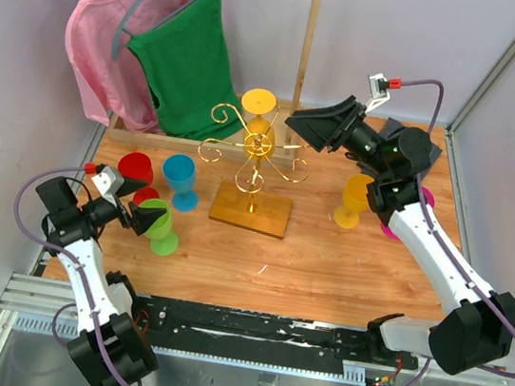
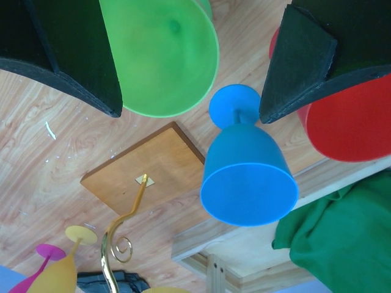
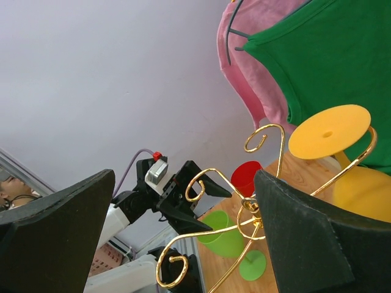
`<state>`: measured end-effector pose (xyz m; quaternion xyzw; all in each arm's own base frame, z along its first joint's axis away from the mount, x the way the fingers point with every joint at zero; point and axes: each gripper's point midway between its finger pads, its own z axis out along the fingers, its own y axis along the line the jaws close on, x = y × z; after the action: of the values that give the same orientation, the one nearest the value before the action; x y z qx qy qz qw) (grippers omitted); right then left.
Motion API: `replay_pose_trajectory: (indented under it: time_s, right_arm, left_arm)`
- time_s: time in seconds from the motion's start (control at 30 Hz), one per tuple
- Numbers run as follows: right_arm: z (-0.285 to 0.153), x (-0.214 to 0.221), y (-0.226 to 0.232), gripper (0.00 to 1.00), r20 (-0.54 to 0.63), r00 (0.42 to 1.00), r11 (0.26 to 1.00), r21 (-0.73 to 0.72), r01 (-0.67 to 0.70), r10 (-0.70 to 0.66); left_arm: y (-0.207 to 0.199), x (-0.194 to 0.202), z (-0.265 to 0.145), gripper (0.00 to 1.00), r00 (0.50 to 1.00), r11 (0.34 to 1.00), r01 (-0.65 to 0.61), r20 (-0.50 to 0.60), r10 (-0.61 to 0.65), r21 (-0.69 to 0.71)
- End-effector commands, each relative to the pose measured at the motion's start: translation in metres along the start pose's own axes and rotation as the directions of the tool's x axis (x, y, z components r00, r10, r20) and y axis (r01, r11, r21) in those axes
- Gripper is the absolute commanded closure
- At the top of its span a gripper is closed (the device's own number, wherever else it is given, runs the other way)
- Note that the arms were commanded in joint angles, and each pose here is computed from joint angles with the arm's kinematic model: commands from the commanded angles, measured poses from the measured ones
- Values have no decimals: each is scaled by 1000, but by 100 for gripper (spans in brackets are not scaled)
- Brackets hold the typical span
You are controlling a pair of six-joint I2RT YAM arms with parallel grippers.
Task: Take the wine glass off the wine glass rack
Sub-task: Place the wine glass at the center of the board, then pick up the wine glass from the wine rack.
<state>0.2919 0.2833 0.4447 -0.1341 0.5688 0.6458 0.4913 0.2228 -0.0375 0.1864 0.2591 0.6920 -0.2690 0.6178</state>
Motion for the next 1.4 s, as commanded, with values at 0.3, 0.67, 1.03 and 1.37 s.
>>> replay_pose_trajectory:
  time_s: [0.3,0.67,1.03,1.37]
  right_arm:
    - [4,-21,19,2,21,999,997,-58,47,-46]
    - [5,-36,24,2,35,998,996,-69,55,-53]
    - [-2,-66,27,2,78,995,994,-93,62,-55]
    - [-8,-94,20,2,115,992,992,-111,58,-45]
  left_arm:
    - [11,-33,-2,1,999,999,-39,20,39,-14]
    - [14,-65,-4,1,998,999,-49,29,49,-17]
    - [41,-163,-9,1,979,984,62,200,-28,-166]
    - [60,-255,2,1,927,958,269,296,-231,-95]
